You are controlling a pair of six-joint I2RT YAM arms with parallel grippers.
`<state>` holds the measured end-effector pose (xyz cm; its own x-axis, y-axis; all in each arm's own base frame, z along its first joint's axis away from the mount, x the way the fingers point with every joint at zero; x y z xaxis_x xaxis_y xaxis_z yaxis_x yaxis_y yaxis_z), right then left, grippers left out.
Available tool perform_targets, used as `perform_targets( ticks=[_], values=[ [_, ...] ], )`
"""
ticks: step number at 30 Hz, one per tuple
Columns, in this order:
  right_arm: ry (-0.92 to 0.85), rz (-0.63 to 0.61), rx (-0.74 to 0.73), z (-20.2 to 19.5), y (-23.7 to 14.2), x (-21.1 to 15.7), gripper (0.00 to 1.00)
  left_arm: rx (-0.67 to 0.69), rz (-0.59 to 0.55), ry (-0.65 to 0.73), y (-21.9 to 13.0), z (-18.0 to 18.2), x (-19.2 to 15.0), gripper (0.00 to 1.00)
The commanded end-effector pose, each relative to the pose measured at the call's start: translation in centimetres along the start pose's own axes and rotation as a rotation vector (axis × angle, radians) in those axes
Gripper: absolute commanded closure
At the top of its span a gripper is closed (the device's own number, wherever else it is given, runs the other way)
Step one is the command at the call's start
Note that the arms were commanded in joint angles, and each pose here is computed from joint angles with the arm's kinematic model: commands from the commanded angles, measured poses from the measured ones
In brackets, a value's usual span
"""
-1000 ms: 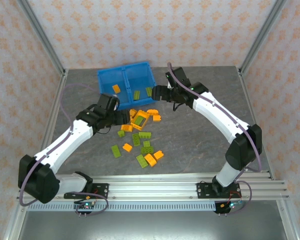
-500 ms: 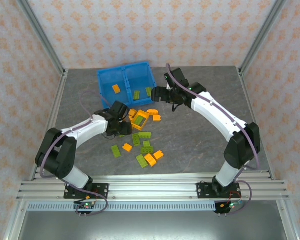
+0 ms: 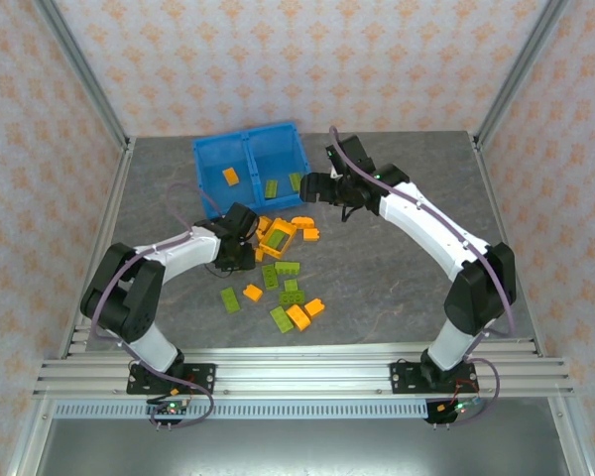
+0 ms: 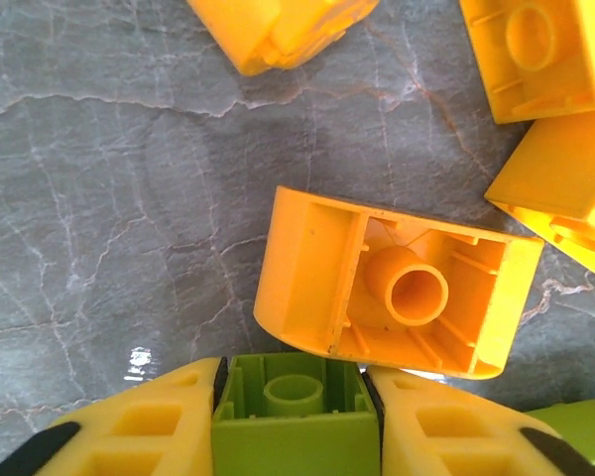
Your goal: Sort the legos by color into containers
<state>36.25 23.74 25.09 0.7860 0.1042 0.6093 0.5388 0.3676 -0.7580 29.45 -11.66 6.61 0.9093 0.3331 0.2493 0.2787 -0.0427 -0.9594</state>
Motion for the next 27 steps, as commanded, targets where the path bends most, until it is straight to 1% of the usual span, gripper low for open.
perform_targets(
  ticks=[1, 4, 6, 8, 11, 13, 16, 18, 20, 24, 27],
  values=[
    [0.017, -0.008, -0.025, -0.6, -0.9, -0.1, 0.10, -0.016, -0.065, -0.002, -2.5, -0.4, 0.9, 0.70],
    [0.016, -0.019, -0.027, -0.6, -1.3, 0.1, 0.10, -0.142, -0.166, -0.006, -7.5, -2.5, 3.3, 0.71],
    [0.017, -0.037, -0.037, -0.7, -1.7, 0.4, 0.10, -0.237, -0.270, 0.008, -11.5, -4.6, 5.9, 0.71],
    [0.020, -0.060, -0.051, -1.0, -2.1, 0.6, 0.10, -0.297, -0.362, 0.039, -14.8, -6.6, 8.6, 0.71],
    [0.032, -0.082, -0.068, -1.2, -2.6, 0.7, 0.10, -0.318, -0.466, 0.097, -17.4, -9.8, 12.9, 0.71],
    [0.039, -0.083, -0.071, -1.4, -3.0, 0.5, 0.10, -0.309, -0.517, 0.131, -18.2, -11.7, 15.6, 0.71],
    [0.054, -0.090, -0.079, -1.6, -3.6, 0.1, 0.10, -0.292, -0.554, 0.170, -17.3, -14.6, 19.1, 0.72],
    [0.062, -0.100, -0.082, -1.8, -4.2, -0.2, 0.10, -0.262, -0.555, 0.195, -15.2, -16.2, 21.0, 0.72],
    [0.065, -0.106, -0.089, -2.1, -4.7, -0.4, 0.10, -0.230, -0.561, 0.211, -13.8, -17.2, 22.5, 0.72],
    [0.070, -0.114, -0.109, -2.5, -5.5, -0.9, 0.10, -0.173, -0.550, 0.227, -9.1, -18.7, 24.4, 0.72],
    [0.071, -0.119, -0.116, -2.7, -6.1, -1.2, 0.10, -0.186, -0.508, 0.209, -5.5, -19.2, 25.2, 0.72]
  ],
)
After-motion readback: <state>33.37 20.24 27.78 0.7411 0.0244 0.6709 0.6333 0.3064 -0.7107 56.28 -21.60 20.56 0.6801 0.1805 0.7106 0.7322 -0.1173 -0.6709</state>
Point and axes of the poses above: each hand's point on the last joint's axis, 136 mm out from that joint toward the fingers, its own y axis out along the fingers, its own z axis along the line the jaws close on, x = y × z, the point moved 4 cm from there along -y, back along the fingers, and after that the axes turned 10 degrees about -y, right-handed, at the moved point
